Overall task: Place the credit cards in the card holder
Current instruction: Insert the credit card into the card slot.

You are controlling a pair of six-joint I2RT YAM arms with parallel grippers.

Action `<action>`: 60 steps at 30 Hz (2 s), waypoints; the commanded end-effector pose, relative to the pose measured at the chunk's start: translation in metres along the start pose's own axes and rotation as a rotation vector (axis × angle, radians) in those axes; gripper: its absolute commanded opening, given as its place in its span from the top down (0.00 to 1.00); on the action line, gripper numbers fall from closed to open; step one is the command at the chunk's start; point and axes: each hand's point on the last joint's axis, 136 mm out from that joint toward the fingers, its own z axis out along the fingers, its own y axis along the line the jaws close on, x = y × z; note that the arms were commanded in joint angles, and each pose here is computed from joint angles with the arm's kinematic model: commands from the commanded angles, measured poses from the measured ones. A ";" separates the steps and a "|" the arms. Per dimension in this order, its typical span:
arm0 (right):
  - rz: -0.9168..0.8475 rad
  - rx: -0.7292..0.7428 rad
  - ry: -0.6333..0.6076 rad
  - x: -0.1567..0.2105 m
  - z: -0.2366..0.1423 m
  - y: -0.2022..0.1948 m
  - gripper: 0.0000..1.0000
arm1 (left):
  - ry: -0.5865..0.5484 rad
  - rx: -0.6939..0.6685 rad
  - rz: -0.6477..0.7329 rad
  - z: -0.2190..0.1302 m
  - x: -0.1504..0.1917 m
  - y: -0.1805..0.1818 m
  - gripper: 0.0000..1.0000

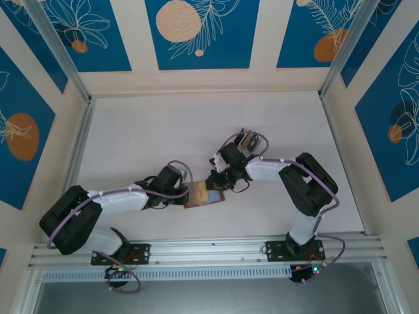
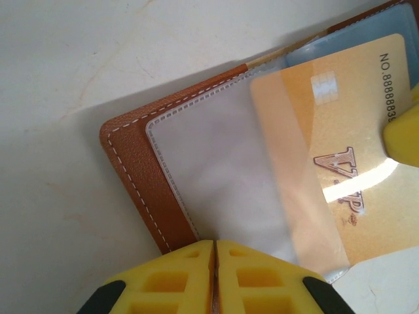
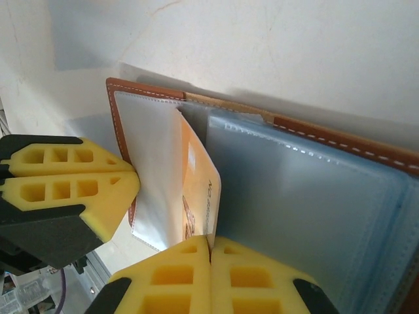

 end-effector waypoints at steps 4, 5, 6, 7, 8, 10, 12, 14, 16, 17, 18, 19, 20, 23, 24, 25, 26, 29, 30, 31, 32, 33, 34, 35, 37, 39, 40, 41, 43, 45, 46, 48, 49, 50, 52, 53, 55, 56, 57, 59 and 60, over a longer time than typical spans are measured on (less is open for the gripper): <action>0.011 0.010 0.078 0.013 0.015 -0.004 1.00 | 0.055 -0.042 0.003 0.006 0.015 0.014 0.91; 0.008 0.007 0.079 0.013 0.017 -0.002 1.00 | 0.054 -0.040 0.000 0.006 0.015 0.014 0.91; 0.008 0.007 0.080 0.013 0.019 -0.002 1.00 | 0.056 -0.038 0.000 0.006 0.015 0.013 0.91; 0.009 0.005 0.081 0.014 0.021 -0.001 1.00 | 0.057 -0.036 0.001 0.007 0.016 0.013 0.91; 0.006 0.002 0.079 0.013 0.022 0.001 1.00 | 0.058 -0.036 0.000 0.007 0.016 0.014 0.91; -0.003 0.001 0.076 0.014 0.024 0.004 1.00 | 0.057 -0.034 0.000 0.007 0.016 0.013 0.91; -0.010 0.001 0.074 0.014 0.026 0.008 1.00 | 0.057 -0.030 -0.001 0.007 0.016 0.013 0.91; -0.014 0.000 0.074 0.015 0.029 0.012 1.00 | 0.057 -0.027 0.000 0.007 0.016 0.012 0.91; -0.014 -0.003 0.070 0.018 0.033 0.016 1.00 | 0.057 -0.021 -0.004 0.007 0.016 0.011 0.91; -0.011 -0.006 0.065 0.020 0.035 0.018 1.00 | 0.055 -0.017 -0.005 0.007 0.016 0.010 0.91; -0.007 -0.009 0.056 0.021 0.037 0.019 1.00 | 0.054 -0.013 -0.006 0.006 0.016 0.010 0.91; -0.002 -0.010 0.047 0.022 0.039 0.019 1.00 | 0.052 -0.012 -0.006 0.006 0.015 0.009 0.91; 0.000 -0.010 0.040 0.022 0.041 0.020 1.00 | 0.050 -0.009 -0.007 0.006 0.015 0.009 0.91; 0.011 -0.001 0.019 0.023 0.046 0.017 1.00 | 0.051 0.000 -0.006 0.006 0.014 0.007 0.91; 0.015 -0.001 0.014 0.023 0.048 0.017 1.00 | 0.054 0.001 -0.008 0.007 0.014 0.007 0.91; 0.015 0.005 0.010 0.023 0.048 0.016 1.00 | 0.053 0.002 -0.009 0.007 0.014 0.006 0.91; 0.013 0.010 0.002 0.023 0.047 0.016 1.00 | 0.051 0.001 -0.011 0.007 0.014 0.006 0.91; 0.000 0.034 -0.031 0.023 0.034 0.017 0.93 | 0.054 -0.008 -0.018 0.006 0.014 0.008 0.91; -0.010 0.035 -0.033 0.024 0.029 0.020 0.86 | 0.056 -0.011 -0.021 0.006 0.015 0.009 0.91; -0.020 0.040 -0.026 0.025 0.024 0.023 0.82 | 0.058 -0.015 -0.024 0.006 0.016 0.010 0.91; -0.024 0.051 -0.020 0.025 0.020 0.024 0.79 | 0.058 -0.019 -0.026 0.006 0.016 0.010 0.91; -0.031 0.062 -0.018 0.025 0.017 0.025 0.75 | 0.061 -0.021 -0.030 0.006 0.016 0.011 0.91; -0.035 0.072 -0.017 0.025 0.014 0.024 0.71 | 0.061 -0.025 -0.035 0.005 0.017 0.011 0.91; -0.040 0.077 -0.013 0.025 0.012 0.025 0.69 | 0.061 -0.026 -0.039 0.005 0.017 0.012 0.91; -0.050 0.087 -0.008 0.025 0.007 0.025 0.66 | 0.058 -0.033 -0.048 0.003 0.018 0.014 0.91; -0.065 0.105 -0.011 0.024 0.000 0.025 0.63 | 0.060 -0.043 -0.049 0.002 0.018 0.015 0.91; -0.071 0.130 -0.018 0.022 -0.004 0.024 0.62 | 0.062 -0.045 -0.050 0.001 0.018 0.015 0.91; -0.075 0.150 -0.024 0.022 -0.007 0.023 0.62 | 0.063 -0.041 -0.049 0.001 0.017 0.013 0.91; -0.087 0.178 -0.042 0.021 -0.015 0.024 0.63 | 0.062 -0.032 -0.050 -0.001 0.015 0.011 0.91; -0.091 0.217 -0.058 0.020 -0.020 0.022 0.75 | 0.069 -0.033 -0.049 0.000 0.015 0.010 0.91; -0.095 0.243 -0.062 0.019 -0.021 0.020 0.85 | 0.071 -0.032 -0.050 -0.001 0.015 0.009 0.91; -0.104 0.271 -0.058 0.019 -0.020 0.018 0.95 | 0.070 -0.020 -0.051 -0.001 0.014 0.007 0.91; -0.110 0.278 -0.052 0.020 -0.018 0.018 0.96 | 0.071 -0.017 -0.053 -0.001 0.014 0.006 0.91; -0.114 0.286 -0.046 0.020 -0.015 0.018 0.97 | 0.071 -0.017 -0.053 -0.001 0.014 0.006 0.91; -0.119 0.314 -0.038 0.019 -0.010 0.017 0.99 | 0.078 -0.019 -0.053 0.000 0.015 0.006 0.91; -0.121 0.325 -0.033 0.019 -0.007 0.016 0.99 | 0.078 -0.016 -0.053 0.001 0.014 0.006 0.91; -0.124 0.340 -0.022 0.019 -0.001 0.014 0.99 | 0.085 -0.017 -0.053 0.002 0.016 0.006 0.91; -0.124 0.350 -0.015 0.020 0.002 0.012 1.00 | 0.086 -0.019 -0.053 0.002 0.016 0.007 0.91; -0.122 0.366 -0.009 0.021 0.004 0.010 1.00 | 0.086 -0.020 -0.055 0.002 0.016 0.007 0.91; -0.124 0.388 -0.005 0.023 0.008 0.007 1.00 | 0.086 -0.016 -0.052 0.002 0.018 0.007 0.92; -0.120 0.397 0.001 0.024 0.011 0.005 1.00 | 0.085 -0.014 -0.051 0.002 0.019 0.008 0.92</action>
